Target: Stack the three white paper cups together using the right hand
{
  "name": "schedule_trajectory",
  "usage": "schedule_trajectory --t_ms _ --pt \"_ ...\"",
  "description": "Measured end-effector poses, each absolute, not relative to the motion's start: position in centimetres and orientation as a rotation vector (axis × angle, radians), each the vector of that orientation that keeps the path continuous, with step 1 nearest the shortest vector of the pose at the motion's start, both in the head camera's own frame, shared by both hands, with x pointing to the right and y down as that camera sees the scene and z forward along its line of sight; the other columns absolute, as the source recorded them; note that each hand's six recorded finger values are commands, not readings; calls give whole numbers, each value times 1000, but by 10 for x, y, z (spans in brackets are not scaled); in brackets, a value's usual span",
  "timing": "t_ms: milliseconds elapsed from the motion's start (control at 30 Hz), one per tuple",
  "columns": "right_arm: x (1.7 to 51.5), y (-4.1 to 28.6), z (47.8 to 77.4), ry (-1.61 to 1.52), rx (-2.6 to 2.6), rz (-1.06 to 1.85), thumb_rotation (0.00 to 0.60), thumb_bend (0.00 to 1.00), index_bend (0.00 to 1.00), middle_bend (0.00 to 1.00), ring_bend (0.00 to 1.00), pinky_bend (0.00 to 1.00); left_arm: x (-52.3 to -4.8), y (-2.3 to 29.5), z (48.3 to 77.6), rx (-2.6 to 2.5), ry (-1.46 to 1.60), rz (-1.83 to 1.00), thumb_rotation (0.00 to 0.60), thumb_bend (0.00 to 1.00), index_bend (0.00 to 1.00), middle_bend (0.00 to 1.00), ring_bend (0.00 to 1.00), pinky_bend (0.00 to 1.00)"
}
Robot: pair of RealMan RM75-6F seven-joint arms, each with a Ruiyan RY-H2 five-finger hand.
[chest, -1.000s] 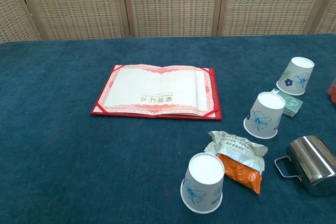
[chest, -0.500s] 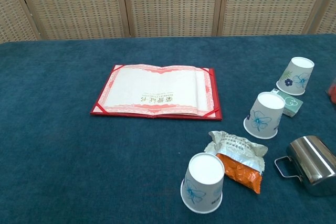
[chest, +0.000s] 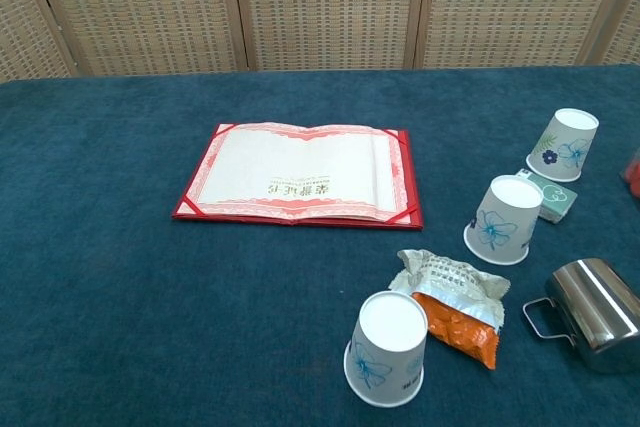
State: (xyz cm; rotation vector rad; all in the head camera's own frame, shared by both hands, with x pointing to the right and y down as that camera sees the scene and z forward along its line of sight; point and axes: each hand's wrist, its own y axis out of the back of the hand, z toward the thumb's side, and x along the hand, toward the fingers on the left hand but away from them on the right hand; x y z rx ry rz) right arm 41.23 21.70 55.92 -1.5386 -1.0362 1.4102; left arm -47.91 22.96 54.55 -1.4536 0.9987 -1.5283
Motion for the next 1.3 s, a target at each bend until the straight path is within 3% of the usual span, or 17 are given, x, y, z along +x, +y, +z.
schedule_trajectory --t_ms 167,433,600,1300 --pt "407 216 556 -1045 -1536 1364 600 99 29 0 0 0 -480 230 545 -1452 1004 -1527 600 265 0 0 0 0" --pt "394 217 555 -1080 -1630 1285 600 99 246 0 0 0 -479 230 544 -1452 1004 -1525 600 264 0 0 0 0" --pt "375 216 552 -1050 -1692 1230 600 99 330 34 0 0 -478 230 543 -1449 1005 -1519 600 264 0 0 0 0" --pt "248 234 577 -790 -2047 1102 600 99 370 71 0 0 -477 231 541 -1452 1012 -1505 600 264 0 0 0 0"
